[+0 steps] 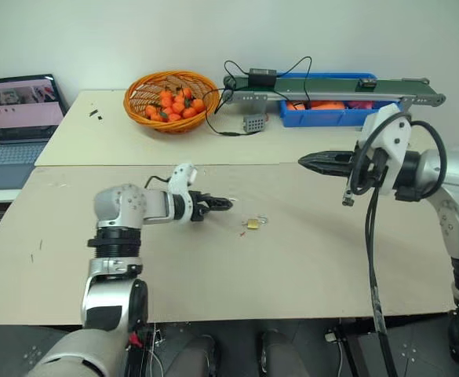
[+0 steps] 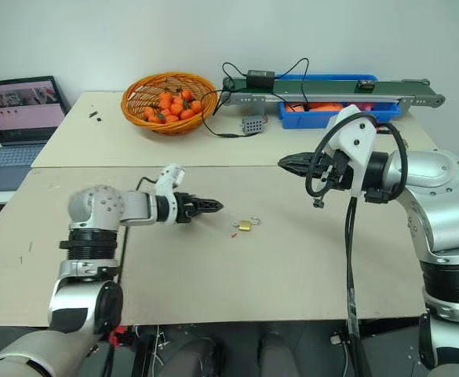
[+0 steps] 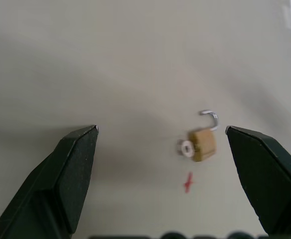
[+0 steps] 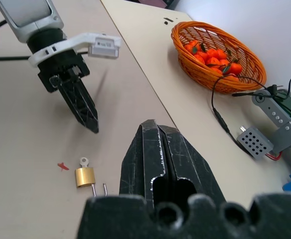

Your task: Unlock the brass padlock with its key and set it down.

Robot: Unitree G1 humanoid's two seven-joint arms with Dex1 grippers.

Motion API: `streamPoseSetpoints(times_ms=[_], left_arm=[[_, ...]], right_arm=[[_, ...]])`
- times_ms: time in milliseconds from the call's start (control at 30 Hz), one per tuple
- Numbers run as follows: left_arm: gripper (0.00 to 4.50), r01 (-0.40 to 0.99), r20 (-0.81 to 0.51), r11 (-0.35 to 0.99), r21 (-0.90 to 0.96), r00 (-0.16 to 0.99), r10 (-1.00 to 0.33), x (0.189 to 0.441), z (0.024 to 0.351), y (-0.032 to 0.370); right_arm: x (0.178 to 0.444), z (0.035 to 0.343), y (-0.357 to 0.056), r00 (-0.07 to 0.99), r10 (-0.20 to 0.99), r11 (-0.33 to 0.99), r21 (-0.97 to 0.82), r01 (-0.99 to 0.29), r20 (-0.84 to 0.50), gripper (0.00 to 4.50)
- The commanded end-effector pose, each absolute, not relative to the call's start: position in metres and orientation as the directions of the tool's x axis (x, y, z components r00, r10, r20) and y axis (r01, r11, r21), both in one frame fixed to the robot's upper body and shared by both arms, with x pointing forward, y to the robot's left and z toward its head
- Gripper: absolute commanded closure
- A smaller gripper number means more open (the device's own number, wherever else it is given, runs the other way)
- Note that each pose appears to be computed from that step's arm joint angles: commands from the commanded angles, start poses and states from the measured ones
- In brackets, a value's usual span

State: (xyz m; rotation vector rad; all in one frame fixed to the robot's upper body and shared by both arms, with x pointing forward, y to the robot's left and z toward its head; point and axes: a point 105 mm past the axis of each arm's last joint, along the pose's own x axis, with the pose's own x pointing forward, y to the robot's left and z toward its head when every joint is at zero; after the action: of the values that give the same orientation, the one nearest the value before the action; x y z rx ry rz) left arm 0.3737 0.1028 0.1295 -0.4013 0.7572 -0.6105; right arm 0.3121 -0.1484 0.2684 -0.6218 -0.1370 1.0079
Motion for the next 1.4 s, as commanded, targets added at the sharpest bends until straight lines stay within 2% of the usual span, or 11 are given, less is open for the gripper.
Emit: streamPoseSetpoints(times_ms=[33,167,300,400,467,633,800,1000,1033,1233,1400], left_arm=[[0.1,0.497,-0.411,0.709,-0.501,0.584,-0.7,0.372,0.159,0.099],[0.1,0.754,-0.254,0.571,-0.324,0.512,-0.82,0.355,0.184,0.093],[0.1,0.877,-0.257,0.464,-0.123,0.424,-0.869,0.334,0.18,0.113],[0.1,0.882,-0.393,0.455,0.117,0.462,-0.795,0.335,0.152,0.143],[0.1,0.875,-0.409,0.435,0.213,0.484,-0.773,0.336,0.146,0.153],[0.1,0.91,-0.398,0.344,0.232,0.411,-0.82,0.324,0.155,0.145],[0.1,0.886,-0.301,0.36,0.292,0.442,-0.845,0.326,0.179,0.133],[0.1,0.883,-0.286,0.351,0.312,0.44,-0.851,0.322,0.183,0.127],[0.0,0.883,-0.285,0.35,0.313,0.439,-0.852,0.322,0.183,0.126],[0.0,0.892,-0.288,0.329,0.31,0.418,-0.862,0.32,0.185,0.123],[0.0,0.916,-0.295,0.294,0.272,0.37,-0.881,0.315,0.191,0.12]], right_arm=[[0.309,0.283,-0.15,0.55,0.826,0.386,-0.59,-0.709,-0.12,4.5],[0.311,0.279,-0.158,0.57,0.814,0.423,-0.559,-0.713,-0.111,4.5],[0.303,0.253,-0.169,0.55,0.813,0.408,-0.486,-0.773,-0.193,4.5],[0.299,0.229,-0.182,0.551,0.786,0.421,-0.412,-0.809,-0.281,4.5],[0.296,0.222,-0.185,0.547,0.78,0.424,-0.386,-0.819,-0.304,4.5],[0.303,0.226,-0.186,0.583,0.785,0.496,-0.351,-0.794,-0.211,4.5],[0.308,0.226,-0.186,0.602,0.777,0.525,-0.339,-0.78,-0.182,4.5],[0.31,0.221,-0.184,0.6,0.78,0.53,-0.319,-0.786,-0.181,4.5],[0.31,0.221,-0.184,0.598,0.781,0.534,-0.308,-0.788,-0.177,3.92],[0.304,0.217,-0.179,0.572,0.796,0.509,-0.294,-0.809,-0.196,2.07],[0.3,0.208,-0.177,0.557,0.783,0.433,-0.4,-0.808,-0.278,0.27]])
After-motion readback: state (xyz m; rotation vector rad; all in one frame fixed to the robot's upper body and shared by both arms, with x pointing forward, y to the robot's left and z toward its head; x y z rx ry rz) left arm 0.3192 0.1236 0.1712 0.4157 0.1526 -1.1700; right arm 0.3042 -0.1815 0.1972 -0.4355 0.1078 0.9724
